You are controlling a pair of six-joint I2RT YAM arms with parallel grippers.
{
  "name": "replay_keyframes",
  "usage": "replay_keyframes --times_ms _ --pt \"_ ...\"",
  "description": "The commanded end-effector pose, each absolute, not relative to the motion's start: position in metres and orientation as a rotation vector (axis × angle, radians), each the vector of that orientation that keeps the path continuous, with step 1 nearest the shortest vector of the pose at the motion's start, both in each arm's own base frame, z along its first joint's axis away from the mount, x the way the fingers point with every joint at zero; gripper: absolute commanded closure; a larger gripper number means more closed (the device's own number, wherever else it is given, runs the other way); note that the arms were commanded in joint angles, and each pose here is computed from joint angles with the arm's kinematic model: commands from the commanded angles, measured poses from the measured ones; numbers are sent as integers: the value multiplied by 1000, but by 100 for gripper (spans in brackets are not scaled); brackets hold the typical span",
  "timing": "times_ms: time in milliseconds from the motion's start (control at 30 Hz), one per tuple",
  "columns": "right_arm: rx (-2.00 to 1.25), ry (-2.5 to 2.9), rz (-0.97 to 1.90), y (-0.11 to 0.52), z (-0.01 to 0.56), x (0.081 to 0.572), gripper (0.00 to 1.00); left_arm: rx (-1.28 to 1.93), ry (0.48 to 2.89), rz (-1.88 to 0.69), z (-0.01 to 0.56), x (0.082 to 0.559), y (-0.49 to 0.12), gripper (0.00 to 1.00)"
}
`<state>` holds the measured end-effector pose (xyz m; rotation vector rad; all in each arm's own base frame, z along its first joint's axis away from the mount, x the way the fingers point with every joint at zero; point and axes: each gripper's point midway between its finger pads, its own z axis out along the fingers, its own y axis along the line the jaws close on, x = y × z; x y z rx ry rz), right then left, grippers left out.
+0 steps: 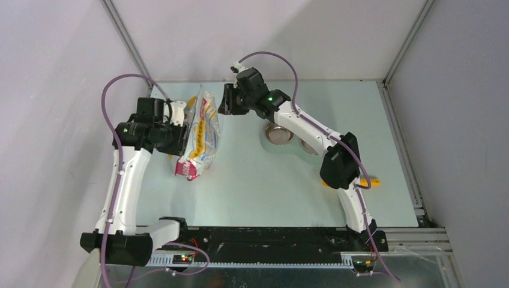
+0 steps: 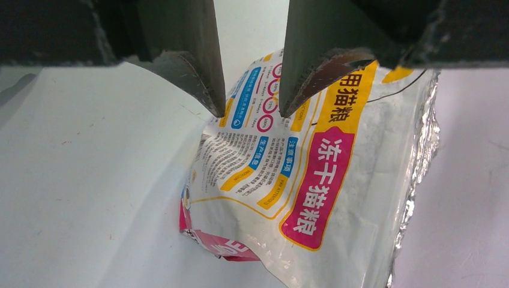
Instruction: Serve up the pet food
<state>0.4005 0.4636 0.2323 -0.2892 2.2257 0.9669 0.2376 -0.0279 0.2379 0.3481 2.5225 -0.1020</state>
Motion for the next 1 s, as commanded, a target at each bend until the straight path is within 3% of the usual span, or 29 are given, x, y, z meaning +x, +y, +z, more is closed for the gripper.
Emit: replay_keyframes --times_ms 0,300,700,767,867,967 --pt "-346 2107 1008 466 279 390 58 374 2517 -78 235 249 -27 53" --pt "-394 2046 1002 461 301 384 56 337 2399 -90 274 327 -35 53" --pt "-395 2003 982 442 319 386 51 311 2377 -158 283 449 -55 55" --pt "-400 2002 999 446 320 384 46 326 2346 -168 288 459 -59 55" --pt "-420 1990 1029 461 323 377 23 336 2343 -177 292 455 -62 55" --pt "-420 1977 1031 480 326 367 15 345 2365 -189 289 437 -62 55"
